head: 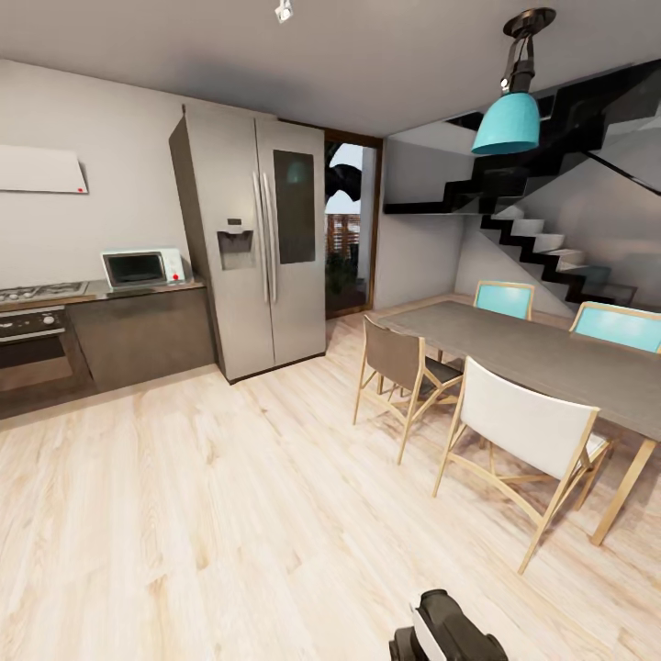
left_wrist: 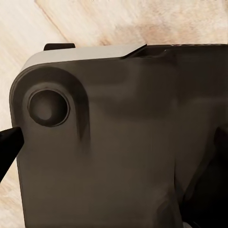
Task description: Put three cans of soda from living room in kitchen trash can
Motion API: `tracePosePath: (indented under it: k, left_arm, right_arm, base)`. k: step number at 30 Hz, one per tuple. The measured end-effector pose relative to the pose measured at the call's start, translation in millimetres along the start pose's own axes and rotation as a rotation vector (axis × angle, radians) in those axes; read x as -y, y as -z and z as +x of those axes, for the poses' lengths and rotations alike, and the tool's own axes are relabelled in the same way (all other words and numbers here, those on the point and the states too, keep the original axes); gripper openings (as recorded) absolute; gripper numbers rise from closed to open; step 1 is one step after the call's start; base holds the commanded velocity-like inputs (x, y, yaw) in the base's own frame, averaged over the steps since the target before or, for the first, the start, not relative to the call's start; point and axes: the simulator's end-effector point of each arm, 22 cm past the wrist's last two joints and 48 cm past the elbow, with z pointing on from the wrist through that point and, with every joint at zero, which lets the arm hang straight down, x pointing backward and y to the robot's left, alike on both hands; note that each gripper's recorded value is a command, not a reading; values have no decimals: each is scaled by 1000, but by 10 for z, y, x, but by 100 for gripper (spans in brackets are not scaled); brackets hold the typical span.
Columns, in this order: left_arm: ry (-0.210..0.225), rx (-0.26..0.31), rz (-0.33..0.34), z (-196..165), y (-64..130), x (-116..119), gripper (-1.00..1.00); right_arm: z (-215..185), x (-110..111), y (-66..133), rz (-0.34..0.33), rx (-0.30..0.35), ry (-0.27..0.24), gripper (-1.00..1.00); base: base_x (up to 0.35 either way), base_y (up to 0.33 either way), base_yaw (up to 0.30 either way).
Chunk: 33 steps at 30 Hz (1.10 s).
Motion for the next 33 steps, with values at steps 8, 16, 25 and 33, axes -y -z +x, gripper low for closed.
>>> tracePosePath:
  k: [8,16,25,33]
  left_arm:
    - [1,-1,-1,5,0,-2,100]
    - [3,0,-2,-3,0,-4,100]
    - [3,9,-3,-52,-2,-12,100]
    - [4,10,-3,-54,-2,-17,100]
  right_arm:
    - [-159,-103,66,-1,20,4,100]
    - [-217,-14,82,26,26,-1,100]
    - [-17,907,-18,107,-7,-123,100]
    - [50,1149,-27,125,-17,-160,100]
  base:
    - [0,0,0]
    - [0,0,0]
    - [0,0,0]
    - [0,0,0]
